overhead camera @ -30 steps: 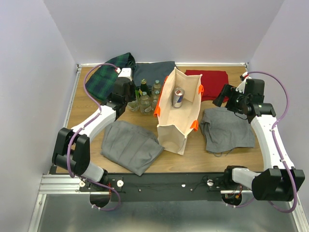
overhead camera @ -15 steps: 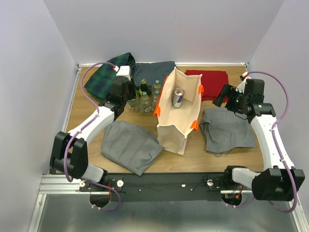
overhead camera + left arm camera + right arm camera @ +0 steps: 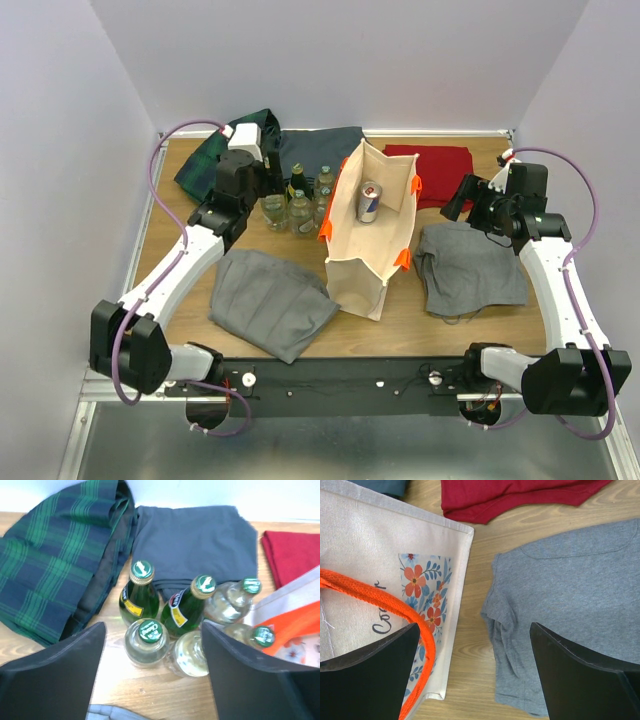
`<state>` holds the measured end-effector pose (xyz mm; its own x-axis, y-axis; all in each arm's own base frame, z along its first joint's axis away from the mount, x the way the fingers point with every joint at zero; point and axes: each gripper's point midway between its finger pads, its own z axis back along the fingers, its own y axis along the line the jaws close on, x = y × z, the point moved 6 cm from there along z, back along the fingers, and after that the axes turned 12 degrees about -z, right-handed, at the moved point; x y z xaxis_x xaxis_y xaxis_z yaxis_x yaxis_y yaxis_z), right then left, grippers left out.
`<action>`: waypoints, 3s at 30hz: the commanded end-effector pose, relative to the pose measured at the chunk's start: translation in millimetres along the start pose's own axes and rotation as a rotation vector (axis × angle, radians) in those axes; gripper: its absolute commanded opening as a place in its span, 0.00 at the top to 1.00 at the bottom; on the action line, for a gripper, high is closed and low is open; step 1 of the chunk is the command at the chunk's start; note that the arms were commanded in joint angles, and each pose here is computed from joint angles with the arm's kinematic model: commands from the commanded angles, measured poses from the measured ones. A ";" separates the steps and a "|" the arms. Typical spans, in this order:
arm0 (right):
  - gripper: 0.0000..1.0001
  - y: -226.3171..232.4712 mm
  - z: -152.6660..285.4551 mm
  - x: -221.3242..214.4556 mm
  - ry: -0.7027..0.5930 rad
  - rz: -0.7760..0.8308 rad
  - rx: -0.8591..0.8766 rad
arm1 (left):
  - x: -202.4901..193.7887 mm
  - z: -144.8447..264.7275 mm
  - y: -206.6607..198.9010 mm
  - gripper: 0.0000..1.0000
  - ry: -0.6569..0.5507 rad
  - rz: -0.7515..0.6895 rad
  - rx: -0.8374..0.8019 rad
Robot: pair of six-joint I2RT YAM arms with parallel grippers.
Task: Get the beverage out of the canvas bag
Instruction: Place the drink at the center of the board, then adjust the drink in the canvas bag.
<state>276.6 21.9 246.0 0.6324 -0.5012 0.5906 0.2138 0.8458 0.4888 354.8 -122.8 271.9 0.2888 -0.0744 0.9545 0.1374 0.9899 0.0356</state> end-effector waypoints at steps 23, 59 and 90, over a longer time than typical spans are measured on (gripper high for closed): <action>0.00 -1.4 5.8 -2.8 -0.018 0.000 0.010 | 105.6 69.6 -102.8 0.01 -0.137 -0.204 -0.579; 0.00 -5.3 3.2 -3.4 -0.025 -0.006 -0.014 | 41.3 3.9 -214.1 0.01 0.255 -0.402 -0.686; 0.00 -10.5 5.5 -3.9 -0.049 0.017 -0.042 | 18.8 -50.0 -215.5 0.01 0.339 -0.273 -0.698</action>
<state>265.3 19.1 243.3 0.6136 -0.5019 0.6096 0.2264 0.8514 0.4731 379.4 -333.3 260.4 0.4355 -0.4638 0.7715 0.7424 0.6698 -0.0164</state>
